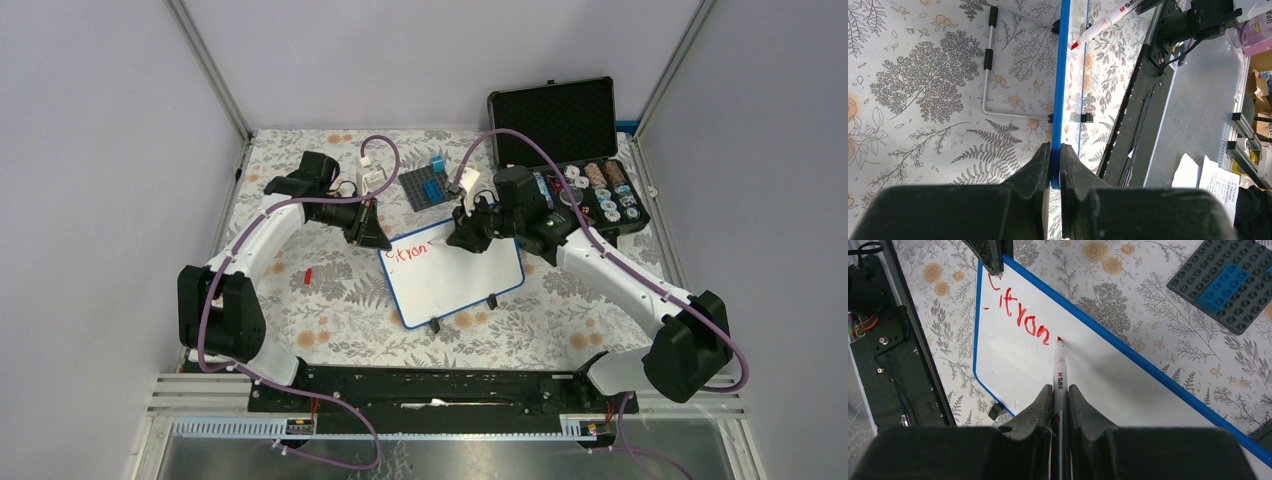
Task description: Write a sentence on the whiteboard
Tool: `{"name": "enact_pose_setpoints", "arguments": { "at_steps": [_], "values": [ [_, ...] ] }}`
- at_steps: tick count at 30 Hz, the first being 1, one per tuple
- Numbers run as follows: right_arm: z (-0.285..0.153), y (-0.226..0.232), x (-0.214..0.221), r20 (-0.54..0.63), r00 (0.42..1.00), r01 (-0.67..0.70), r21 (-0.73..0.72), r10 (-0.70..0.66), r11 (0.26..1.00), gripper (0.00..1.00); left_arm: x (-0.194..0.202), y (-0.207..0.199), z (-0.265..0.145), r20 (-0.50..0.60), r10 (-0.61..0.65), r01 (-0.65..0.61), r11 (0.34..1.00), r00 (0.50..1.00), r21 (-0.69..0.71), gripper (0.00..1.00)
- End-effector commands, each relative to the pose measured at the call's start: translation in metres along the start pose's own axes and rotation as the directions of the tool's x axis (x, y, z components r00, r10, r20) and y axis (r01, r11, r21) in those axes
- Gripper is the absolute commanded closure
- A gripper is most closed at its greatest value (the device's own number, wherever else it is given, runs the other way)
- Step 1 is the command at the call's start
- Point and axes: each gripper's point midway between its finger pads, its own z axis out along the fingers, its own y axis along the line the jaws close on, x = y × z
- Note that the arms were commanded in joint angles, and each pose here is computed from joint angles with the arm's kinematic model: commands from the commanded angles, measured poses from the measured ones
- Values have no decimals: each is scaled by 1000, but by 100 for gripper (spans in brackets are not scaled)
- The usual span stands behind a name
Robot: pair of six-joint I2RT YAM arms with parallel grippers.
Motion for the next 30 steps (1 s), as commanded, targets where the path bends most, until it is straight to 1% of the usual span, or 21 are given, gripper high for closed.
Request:
{"name": "enact_pose_setpoints", "arguments": {
  "at_steps": [1,20,30],
  "values": [
    [4,1,-14,28,999,28,2,-28,1000,100,-3,-3,-2,12,54,-54,998,998,-11,100],
    [-3,2,8,-14,998,53,23,-53,998,100,-4,-1,-2,11,50,-50,999,999,-14,100],
    [-12,-8,3,-13,997,78,81,-77,994,100,-5,-1,-2,12,47,-47,999,999,-14,100]
  ]
}}
